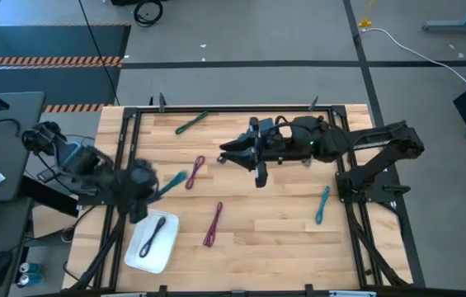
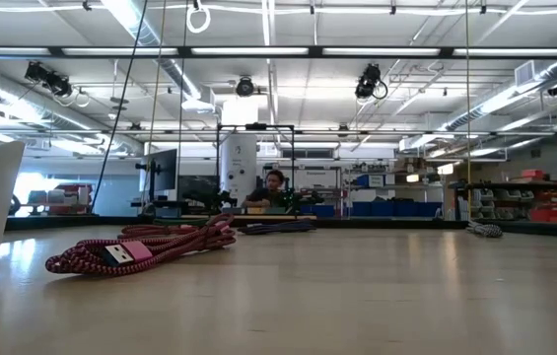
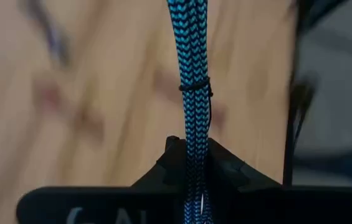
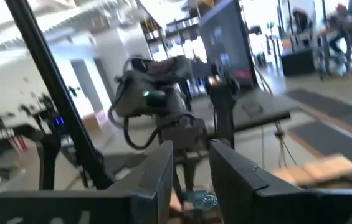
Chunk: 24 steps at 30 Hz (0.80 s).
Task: Pick and place USB-C Cables
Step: Put the bottom blue charger cable into the white bin
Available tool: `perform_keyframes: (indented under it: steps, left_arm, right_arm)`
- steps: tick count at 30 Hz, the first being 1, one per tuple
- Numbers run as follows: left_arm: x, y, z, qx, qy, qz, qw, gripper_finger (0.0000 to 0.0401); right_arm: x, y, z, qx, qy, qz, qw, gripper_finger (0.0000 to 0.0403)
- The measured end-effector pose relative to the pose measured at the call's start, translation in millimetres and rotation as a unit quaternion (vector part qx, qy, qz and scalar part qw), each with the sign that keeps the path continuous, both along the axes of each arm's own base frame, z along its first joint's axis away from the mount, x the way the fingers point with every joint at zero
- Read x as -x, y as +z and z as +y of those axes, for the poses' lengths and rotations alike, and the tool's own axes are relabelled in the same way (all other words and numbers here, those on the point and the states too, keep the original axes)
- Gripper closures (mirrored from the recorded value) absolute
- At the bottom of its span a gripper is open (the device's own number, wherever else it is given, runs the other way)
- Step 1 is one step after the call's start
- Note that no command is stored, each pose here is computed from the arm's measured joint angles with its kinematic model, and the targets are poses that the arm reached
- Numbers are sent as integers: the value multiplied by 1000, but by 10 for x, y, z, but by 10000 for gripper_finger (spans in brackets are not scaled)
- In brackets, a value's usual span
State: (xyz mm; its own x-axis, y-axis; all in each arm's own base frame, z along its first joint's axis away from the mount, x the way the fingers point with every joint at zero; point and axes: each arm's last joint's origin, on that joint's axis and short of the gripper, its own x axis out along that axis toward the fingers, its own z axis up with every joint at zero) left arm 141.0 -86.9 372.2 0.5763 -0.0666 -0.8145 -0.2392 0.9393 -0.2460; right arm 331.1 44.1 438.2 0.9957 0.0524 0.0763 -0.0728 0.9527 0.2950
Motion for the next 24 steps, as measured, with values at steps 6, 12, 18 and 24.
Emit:
perform_keyframes:
  steps: [6,12,18,24]
  left_arm:
    - [261,-607,-405,107,34,156,981,365]
    - [320,-1274,-796,288,148,148,934,363]
    - [350,-1670,-893,429,245,107,863,352]
    - [391,-1926,-776,418,315,116,844,358]
  right_arm:
    - [59,-113,2,-15,-28,77,996,293]
    - [13,-247,64,-15,-51,122,991,293]
    - [-25,-275,70,-18,-53,123,991,293]
    - [-10,-249,11,-20,-60,117,991,293]
